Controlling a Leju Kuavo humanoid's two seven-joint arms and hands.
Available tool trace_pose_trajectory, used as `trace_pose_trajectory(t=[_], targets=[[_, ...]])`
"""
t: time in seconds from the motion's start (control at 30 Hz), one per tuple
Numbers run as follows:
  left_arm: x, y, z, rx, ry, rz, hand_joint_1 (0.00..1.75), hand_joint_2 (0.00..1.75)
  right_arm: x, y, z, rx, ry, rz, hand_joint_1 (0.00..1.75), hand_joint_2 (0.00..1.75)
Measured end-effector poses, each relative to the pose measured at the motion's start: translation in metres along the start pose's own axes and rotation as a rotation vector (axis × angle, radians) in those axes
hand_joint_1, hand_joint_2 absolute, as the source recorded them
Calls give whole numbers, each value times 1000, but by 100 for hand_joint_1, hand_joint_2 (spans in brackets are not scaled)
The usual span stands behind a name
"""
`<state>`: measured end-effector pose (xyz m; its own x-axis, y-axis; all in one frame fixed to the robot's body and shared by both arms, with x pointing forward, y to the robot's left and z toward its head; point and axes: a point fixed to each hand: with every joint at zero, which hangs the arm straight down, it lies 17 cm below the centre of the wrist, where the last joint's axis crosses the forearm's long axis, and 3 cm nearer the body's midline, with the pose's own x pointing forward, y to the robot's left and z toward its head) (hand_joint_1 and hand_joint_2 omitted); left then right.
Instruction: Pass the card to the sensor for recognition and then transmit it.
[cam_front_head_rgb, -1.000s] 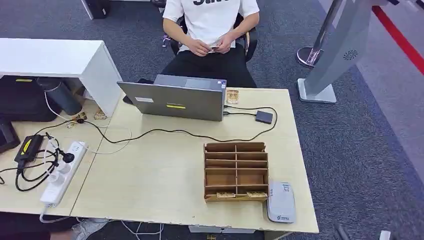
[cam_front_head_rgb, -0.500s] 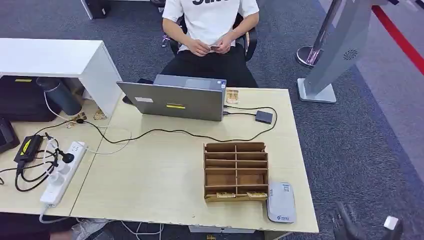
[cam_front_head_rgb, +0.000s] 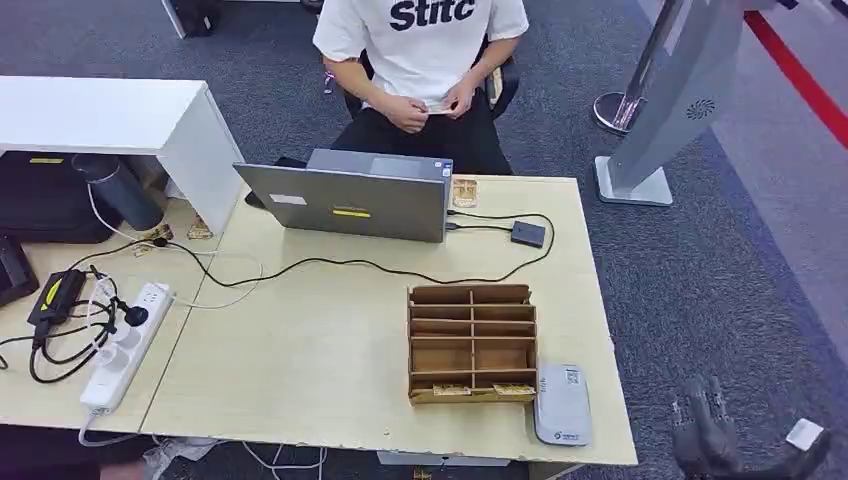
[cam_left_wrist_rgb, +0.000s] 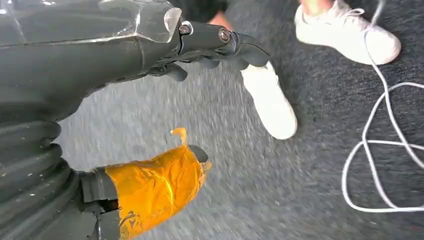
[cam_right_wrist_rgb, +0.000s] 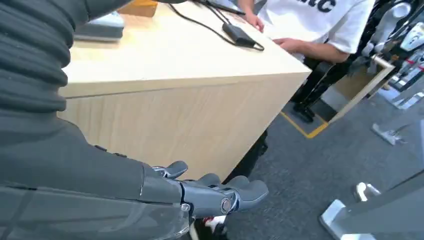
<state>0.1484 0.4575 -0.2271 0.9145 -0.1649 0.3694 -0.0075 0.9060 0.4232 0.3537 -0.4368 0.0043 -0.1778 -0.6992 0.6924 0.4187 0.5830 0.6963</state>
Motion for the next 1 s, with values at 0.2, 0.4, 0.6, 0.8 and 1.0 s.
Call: trace_pose_trajectory(t=[0.2, 0.4, 0.6, 0.8, 1.0], targets=[[-2, -19, 3, 10, 15, 277, 0, 175, 24, 32, 8, 68, -77, 11, 0, 175], [-3, -40, 9, 14, 23, 496, 0, 175, 48, 77, 18, 164, -160, 92, 0, 175], [-6, -61, 16, 23, 42, 676, 0, 175, 71, 120, 31, 254, -251, 199, 0, 175], [-9, -77, 21, 27, 59, 782, 0, 175, 80, 174, 44, 360, -335, 360, 0, 175], [-12, -86, 24, 21, 72, 813, 0, 175, 70, 220, 47, 437, -374, 526, 0, 175]])
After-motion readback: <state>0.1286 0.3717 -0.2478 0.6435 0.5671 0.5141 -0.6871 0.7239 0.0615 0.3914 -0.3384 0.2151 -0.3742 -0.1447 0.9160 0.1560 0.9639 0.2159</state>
